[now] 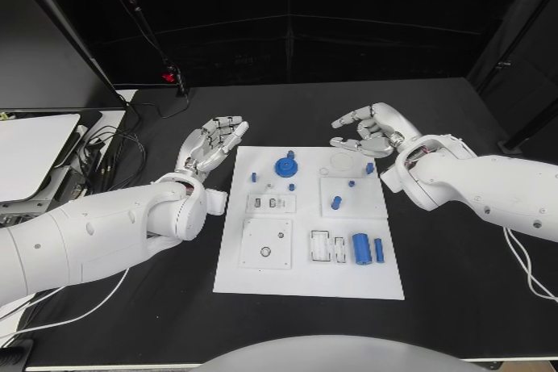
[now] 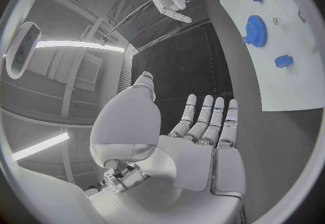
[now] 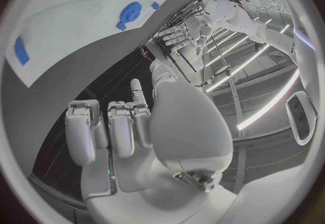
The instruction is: Assemble the parts on the task board
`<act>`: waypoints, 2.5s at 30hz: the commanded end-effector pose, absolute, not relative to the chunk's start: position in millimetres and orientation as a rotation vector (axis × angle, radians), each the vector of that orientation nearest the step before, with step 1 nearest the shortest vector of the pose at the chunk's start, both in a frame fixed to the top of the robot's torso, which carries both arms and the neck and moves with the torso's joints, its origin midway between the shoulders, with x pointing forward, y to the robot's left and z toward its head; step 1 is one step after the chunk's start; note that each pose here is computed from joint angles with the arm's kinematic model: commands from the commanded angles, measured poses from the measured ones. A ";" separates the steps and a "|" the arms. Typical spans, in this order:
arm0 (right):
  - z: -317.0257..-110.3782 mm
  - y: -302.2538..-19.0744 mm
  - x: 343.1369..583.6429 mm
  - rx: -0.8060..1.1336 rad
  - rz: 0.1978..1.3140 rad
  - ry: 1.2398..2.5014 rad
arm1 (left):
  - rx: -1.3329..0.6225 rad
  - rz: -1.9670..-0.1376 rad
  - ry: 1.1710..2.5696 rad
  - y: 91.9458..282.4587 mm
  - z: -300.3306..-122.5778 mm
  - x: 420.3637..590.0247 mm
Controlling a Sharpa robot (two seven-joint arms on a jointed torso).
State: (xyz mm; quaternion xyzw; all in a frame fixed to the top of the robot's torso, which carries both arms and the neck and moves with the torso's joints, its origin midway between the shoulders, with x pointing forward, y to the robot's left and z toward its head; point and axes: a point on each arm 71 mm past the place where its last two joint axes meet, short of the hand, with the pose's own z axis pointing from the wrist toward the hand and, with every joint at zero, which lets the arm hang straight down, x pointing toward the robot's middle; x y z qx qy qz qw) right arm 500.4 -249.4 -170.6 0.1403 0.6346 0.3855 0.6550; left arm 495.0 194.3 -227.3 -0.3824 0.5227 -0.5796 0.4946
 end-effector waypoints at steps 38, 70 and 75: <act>-228.0 -333.3 499.7 0.214 0.564 1.680 | -0.701 -1.556 1.009 196.8 -208.1 487.1; -231.5 -324.5 505.2 0.215 0.518 1.690 | -0.703 -1.554 1.011 198.0 -208.5 487.5; -231.9 -323.4 505.7 0.213 0.516 1.694 | -0.703 -1.552 1.012 198.4 -208.6 487.8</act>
